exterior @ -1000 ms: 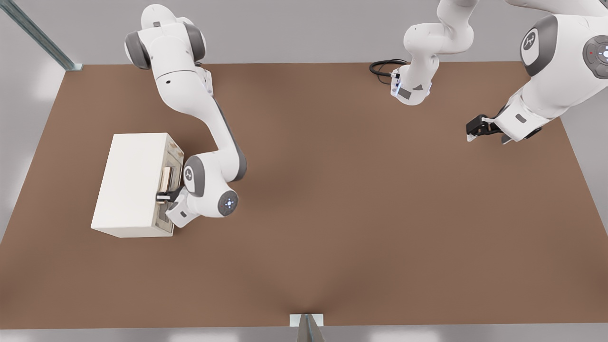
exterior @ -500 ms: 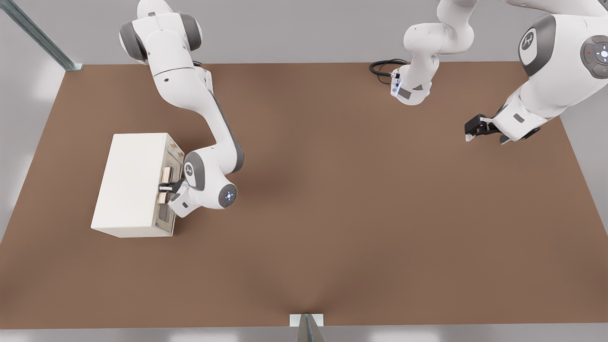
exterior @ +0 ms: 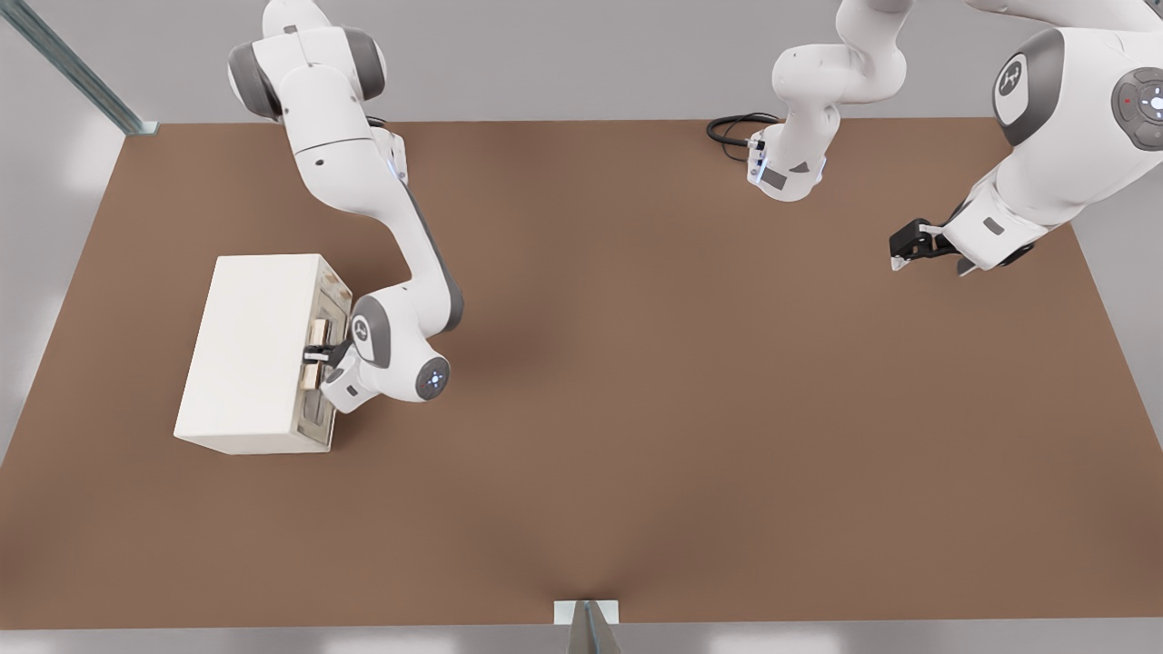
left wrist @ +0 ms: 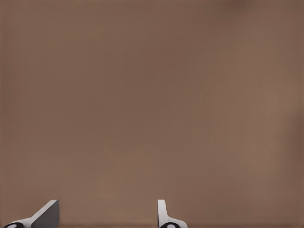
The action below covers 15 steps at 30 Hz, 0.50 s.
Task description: Keep left arm still and open the oven door with right arm
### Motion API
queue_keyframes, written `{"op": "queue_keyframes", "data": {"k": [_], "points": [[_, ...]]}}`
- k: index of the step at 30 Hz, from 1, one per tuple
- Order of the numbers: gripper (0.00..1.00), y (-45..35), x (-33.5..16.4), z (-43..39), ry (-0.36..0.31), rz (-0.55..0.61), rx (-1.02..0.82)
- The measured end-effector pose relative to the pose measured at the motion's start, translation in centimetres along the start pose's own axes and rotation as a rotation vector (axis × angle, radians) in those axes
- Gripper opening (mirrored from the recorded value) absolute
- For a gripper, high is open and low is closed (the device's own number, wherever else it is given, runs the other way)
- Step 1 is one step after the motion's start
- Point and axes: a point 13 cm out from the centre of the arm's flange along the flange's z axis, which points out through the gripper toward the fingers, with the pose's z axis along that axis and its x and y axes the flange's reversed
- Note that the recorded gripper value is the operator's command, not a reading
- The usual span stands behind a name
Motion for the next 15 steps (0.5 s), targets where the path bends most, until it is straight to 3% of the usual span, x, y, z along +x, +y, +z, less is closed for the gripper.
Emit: {"op": "queue_keyframes", "data": {"k": [6,11,15], "points": [[0.21,0.3,0.0,-0.2,0.0,0.006,0.01],[0.21,2.8,0.5,-6.1,-0.099,-0.003,-0.024],[0.21,-3.6,1.8,-10.0,-0.113,0.102,-0.347]]}}
